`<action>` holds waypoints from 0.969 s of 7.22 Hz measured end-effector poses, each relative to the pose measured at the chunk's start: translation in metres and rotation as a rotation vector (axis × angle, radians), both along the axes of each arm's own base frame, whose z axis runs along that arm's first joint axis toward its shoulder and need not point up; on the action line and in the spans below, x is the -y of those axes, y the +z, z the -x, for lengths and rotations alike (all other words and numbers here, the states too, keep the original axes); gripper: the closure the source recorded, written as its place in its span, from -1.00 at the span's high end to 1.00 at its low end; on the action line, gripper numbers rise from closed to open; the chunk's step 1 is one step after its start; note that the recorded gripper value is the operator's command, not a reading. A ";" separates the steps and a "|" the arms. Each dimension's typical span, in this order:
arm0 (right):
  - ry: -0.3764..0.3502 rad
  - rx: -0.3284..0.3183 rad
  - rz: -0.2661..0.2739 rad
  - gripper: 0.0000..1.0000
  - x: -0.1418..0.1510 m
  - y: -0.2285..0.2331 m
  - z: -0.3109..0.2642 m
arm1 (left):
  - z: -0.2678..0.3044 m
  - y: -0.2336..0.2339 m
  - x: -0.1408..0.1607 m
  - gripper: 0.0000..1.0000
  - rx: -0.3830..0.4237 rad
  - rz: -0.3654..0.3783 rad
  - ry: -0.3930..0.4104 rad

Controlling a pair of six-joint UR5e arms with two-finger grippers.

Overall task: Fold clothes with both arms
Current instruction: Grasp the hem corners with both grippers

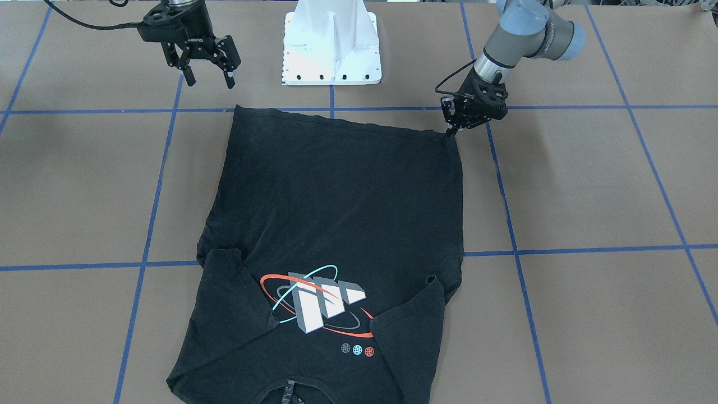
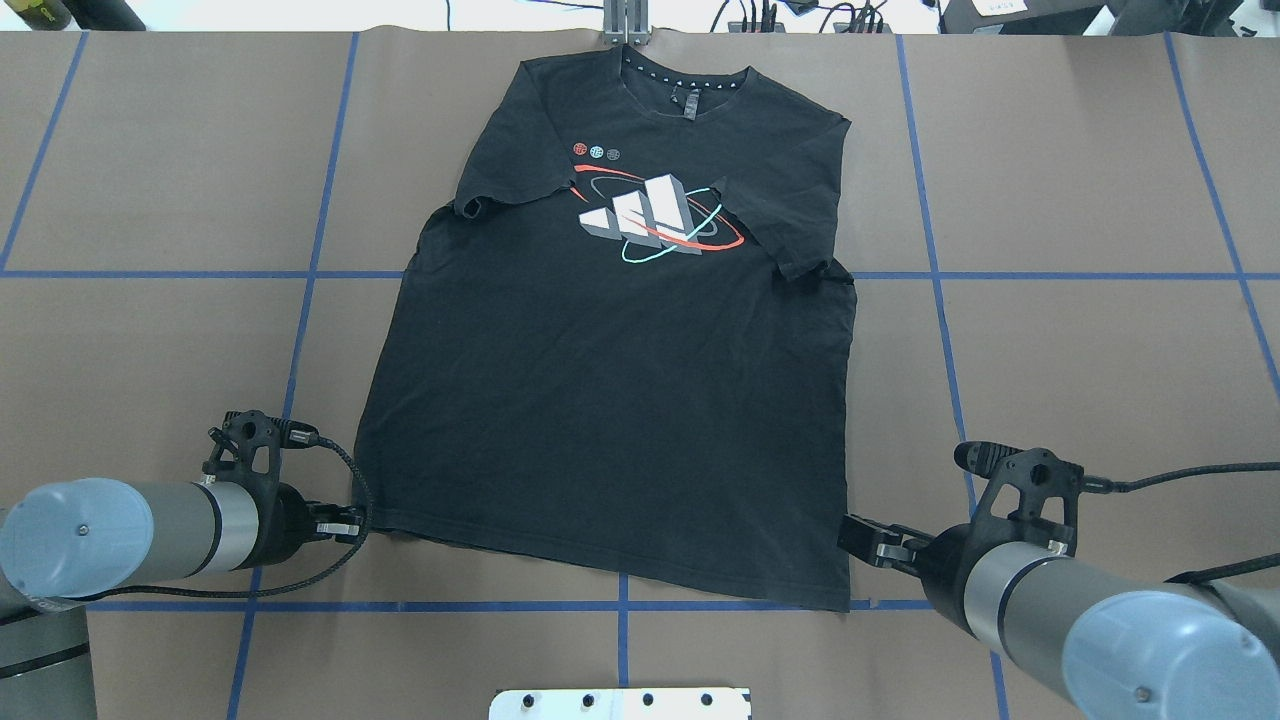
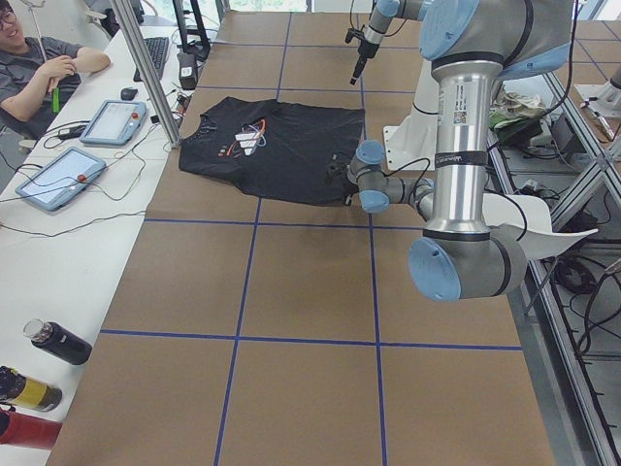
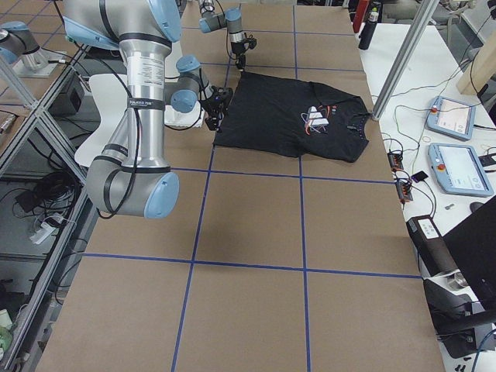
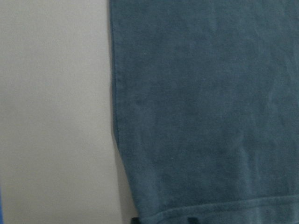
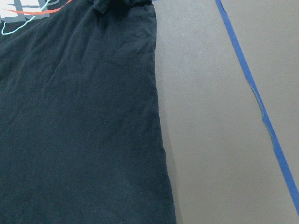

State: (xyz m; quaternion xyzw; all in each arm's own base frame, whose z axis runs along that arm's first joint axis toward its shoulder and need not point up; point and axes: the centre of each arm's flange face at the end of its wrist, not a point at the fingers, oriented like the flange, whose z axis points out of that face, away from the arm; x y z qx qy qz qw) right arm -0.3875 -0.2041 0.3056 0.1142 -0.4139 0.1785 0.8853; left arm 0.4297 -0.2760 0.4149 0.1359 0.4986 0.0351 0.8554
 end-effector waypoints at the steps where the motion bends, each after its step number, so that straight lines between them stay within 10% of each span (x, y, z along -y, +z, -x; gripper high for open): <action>1: 0.020 -0.010 -0.006 0.69 -0.007 0.009 0.015 | 0.003 -0.009 -0.001 -1.00 -0.018 -0.001 0.000; 7: 0.059 -0.060 -0.065 0.20 -0.040 0.041 0.102 | 0.012 -0.030 -0.005 -1.00 -0.061 -0.002 0.001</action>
